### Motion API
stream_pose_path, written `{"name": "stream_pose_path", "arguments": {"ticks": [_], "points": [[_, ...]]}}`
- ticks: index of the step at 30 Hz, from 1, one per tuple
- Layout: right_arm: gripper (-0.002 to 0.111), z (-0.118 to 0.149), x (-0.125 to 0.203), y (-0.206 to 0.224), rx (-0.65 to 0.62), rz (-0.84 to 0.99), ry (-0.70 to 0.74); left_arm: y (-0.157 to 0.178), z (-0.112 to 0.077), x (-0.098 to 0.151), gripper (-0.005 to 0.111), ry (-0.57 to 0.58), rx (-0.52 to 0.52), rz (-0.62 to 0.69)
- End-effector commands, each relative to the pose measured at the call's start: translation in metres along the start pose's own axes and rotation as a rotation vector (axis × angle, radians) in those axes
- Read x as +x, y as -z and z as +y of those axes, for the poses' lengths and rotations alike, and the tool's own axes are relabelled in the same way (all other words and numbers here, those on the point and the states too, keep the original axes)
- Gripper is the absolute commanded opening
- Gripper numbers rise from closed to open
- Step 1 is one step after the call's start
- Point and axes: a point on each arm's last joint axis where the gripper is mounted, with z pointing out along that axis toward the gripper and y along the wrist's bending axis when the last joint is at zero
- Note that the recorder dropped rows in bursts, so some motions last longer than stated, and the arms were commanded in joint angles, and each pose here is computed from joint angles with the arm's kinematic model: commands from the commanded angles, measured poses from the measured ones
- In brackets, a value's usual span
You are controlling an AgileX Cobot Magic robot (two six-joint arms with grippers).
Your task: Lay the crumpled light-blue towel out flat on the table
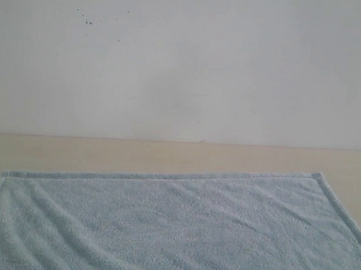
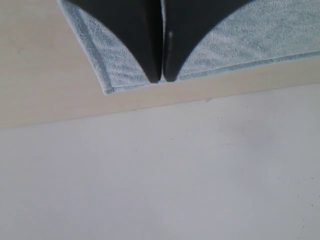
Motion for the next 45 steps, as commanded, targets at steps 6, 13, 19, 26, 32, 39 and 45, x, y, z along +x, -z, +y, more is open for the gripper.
{"name": "stream_pose_path", "arguments": {"ticks": [6, 13, 19, 26, 32, 39, 45], "points": [[0.000, 0.0004, -0.0017, 0.0009, -0.005, -0.023, 0.005, 0.0023, -0.0006, 0.0097, 0.028, 0.028, -0.002, 0.018], [0.000, 0.0004, -0.0017, 0.0009, -0.005, -0.023, 0.005, 0.0023, -0.0006, 0.0097, 0.028, 0.028, -0.002, 0.018], [0.000, 0.0003, -0.0013, 0.0009, -0.003, -0.018, 0.018, 0.0023, -0.0006, 0.0097, 0.028, 0.028, -0.002, 0.018], [0.000, -0.0010, 0.0021, 0.0009, 0.010, 0.021, 0.169, 0.0023, -0.0007, 0.0097, 0.028, 0.028, 0.000, 0.017], [0.000, -0.0002, 0.0024, 0.0009, 0.002, 0.023, 0.068, 0.0023, -0.0007, 0.0097, 0.028, 0.028, 0.000, 0.017], [0.000, -0.0002, 0.0024, 0.0009, 0.001, 0.023, 0.059, 0.0023, -0.0006, 0.0097, 0.028, 0.028, -0.002, 0.018], [0.000, -0.0006, 0.0040, 0.0010, 0.006, 0.040, 0.059, 0.0023, -0.0006, 0.0097, 0.028, 0.028, -0.002, 0.018]]}}
